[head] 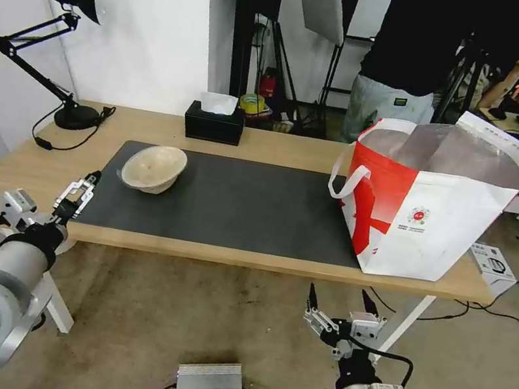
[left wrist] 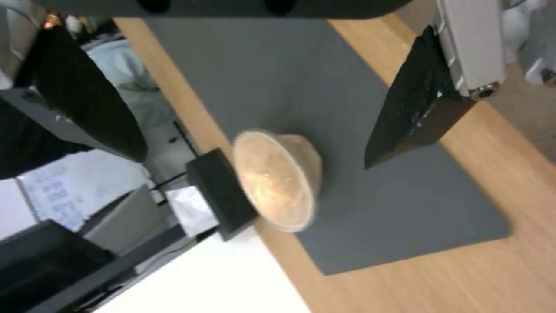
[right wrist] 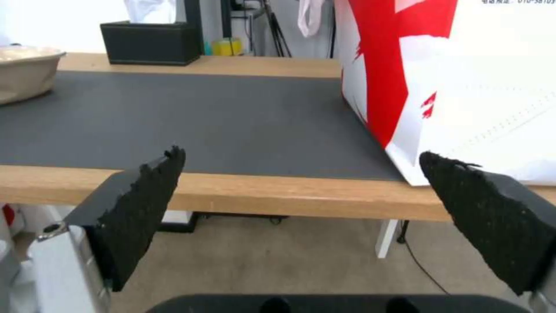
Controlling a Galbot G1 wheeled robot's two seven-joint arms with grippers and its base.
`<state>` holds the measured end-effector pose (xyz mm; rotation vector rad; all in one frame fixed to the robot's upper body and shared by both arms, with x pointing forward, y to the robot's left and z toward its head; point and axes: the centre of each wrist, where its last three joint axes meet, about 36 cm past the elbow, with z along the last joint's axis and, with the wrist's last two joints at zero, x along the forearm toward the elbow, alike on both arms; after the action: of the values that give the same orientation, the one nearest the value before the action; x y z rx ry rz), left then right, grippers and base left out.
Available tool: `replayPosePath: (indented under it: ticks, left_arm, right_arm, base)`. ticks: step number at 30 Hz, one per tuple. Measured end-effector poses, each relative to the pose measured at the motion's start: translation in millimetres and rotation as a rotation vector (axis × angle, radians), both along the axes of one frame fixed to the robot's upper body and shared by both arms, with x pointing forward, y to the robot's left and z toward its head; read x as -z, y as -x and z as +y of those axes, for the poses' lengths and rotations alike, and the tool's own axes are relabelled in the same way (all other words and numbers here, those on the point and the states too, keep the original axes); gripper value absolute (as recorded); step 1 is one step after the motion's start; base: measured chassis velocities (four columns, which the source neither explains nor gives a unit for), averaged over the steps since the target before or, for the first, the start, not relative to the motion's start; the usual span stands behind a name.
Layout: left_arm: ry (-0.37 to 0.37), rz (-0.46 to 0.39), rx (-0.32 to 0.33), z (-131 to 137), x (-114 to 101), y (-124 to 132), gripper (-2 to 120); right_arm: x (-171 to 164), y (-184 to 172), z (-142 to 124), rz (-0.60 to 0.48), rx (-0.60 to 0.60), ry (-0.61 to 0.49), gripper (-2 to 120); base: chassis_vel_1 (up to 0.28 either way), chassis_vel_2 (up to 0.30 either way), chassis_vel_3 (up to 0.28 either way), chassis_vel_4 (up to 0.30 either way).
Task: Pick up the trash from the table and place it into the takeout bag.
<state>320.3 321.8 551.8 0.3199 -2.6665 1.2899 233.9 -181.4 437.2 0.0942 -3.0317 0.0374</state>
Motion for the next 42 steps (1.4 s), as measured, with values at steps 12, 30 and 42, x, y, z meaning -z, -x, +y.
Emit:
replayPosePath:
  ticks: [12,30,42]
  left_arm:
    - [0.007,0.065,-0.006,1,6,-18,100]
    - [0.046,0.094,0.051,19,-4,-46,100]
    - [0.059,0.122,0.043,29,-2,-72,100]
  right_arm:
    - [0,0,0,0.0,0.0,0.0,100]
    - [0,0,0,0.0,0.0,0.0,100]
    - [0,0,0,0.0,0.0,0.0,100]
  base:
    - [0.0,0.0,0.0,0.0]
    - [0.0,0.0,0.0,0.0]
    - [0.0,0.0,0.0,0.0]
